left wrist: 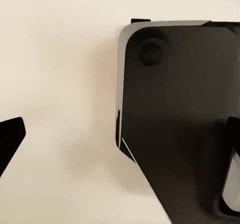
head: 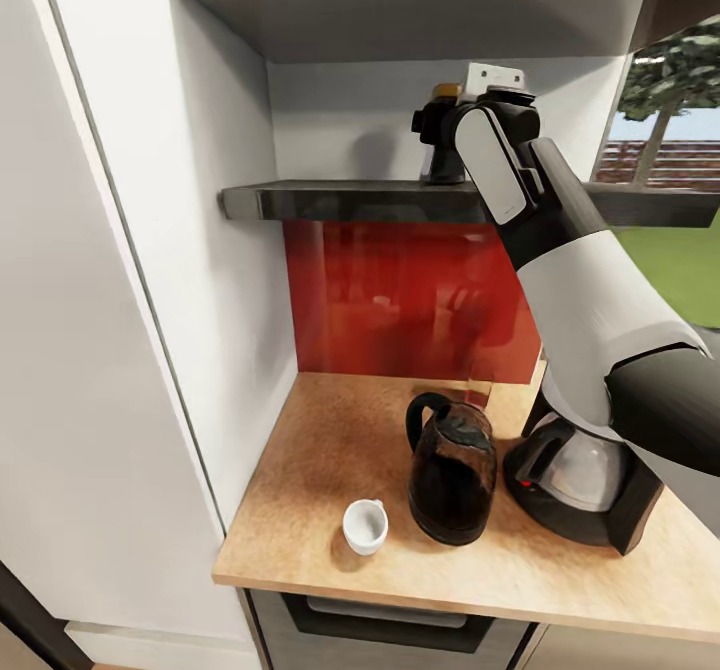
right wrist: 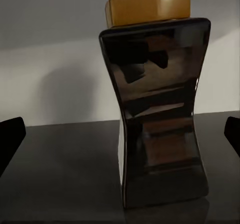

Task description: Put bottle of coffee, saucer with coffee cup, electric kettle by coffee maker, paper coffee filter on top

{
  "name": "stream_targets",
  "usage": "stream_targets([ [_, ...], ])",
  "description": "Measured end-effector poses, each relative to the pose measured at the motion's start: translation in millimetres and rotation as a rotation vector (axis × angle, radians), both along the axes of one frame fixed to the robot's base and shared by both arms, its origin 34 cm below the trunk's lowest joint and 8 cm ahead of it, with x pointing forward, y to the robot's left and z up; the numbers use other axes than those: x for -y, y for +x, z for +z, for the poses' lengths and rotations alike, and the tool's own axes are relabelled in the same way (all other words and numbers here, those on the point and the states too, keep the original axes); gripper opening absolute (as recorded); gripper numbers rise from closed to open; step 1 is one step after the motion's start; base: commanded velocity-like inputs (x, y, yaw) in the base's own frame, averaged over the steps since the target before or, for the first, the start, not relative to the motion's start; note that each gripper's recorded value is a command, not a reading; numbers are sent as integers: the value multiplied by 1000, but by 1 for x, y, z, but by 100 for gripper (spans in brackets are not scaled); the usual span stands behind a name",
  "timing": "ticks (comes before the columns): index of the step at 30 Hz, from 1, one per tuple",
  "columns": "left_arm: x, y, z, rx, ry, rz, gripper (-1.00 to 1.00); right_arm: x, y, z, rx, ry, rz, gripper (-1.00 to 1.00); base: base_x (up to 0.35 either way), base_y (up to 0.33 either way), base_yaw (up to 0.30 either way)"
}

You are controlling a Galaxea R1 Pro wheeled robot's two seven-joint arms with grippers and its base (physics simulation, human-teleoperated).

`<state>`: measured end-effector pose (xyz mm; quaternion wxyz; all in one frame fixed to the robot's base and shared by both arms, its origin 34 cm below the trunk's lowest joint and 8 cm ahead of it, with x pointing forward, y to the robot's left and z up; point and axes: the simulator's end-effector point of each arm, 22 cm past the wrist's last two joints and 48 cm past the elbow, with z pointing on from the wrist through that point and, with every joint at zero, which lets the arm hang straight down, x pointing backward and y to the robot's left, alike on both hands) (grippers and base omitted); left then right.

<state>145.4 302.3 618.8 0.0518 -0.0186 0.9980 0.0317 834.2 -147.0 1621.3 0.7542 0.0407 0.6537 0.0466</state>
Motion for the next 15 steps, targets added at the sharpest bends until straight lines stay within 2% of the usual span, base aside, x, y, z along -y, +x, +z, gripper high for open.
stream_targets([
  [3, 0, 0, 0, 0, 0, 0, 100, 0, 0, 0, 0, 0, 0, 100, 74, 0, 0],
  [7, 1, -1, 0, -1, -1, 0, 100, 0, 0, 0, 0, 0, 0, 100, 218, 0, 0],
  [15, 2, 0, 0, -1, -3, 0, 100, 1, 0, 0, 0, -1, -2, 100, 20, 0, 0],
])
